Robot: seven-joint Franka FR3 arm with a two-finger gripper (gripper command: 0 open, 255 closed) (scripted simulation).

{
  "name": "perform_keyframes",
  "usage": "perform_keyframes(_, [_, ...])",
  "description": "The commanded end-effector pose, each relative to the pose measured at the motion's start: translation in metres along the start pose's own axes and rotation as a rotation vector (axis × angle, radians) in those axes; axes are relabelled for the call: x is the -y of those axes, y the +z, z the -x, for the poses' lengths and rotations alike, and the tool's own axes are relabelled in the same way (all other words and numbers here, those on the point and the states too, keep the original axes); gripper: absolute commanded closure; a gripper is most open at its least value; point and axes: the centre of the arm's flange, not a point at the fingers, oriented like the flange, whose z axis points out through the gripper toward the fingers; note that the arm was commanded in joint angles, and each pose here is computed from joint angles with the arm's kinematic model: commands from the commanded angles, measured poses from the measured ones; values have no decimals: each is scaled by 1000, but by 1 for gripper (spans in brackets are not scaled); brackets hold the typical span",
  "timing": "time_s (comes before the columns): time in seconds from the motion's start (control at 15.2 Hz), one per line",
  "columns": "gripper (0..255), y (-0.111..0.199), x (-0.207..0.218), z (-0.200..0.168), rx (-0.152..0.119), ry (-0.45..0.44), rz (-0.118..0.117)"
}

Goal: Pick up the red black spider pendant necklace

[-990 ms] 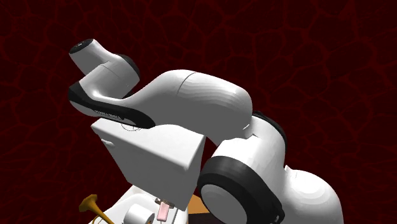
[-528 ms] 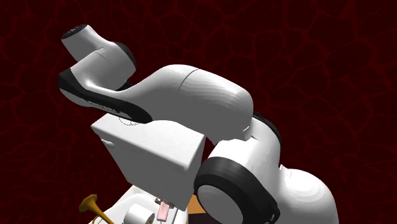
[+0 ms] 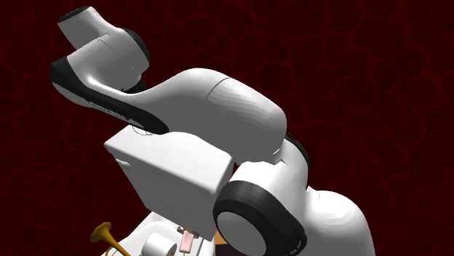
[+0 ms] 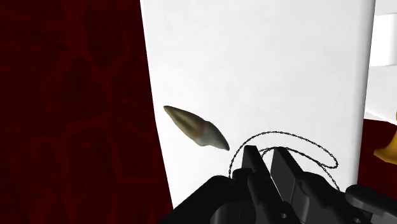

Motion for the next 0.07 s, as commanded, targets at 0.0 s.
perform_keyframes(0.0, [255,-3,-1,0,1,0,0])
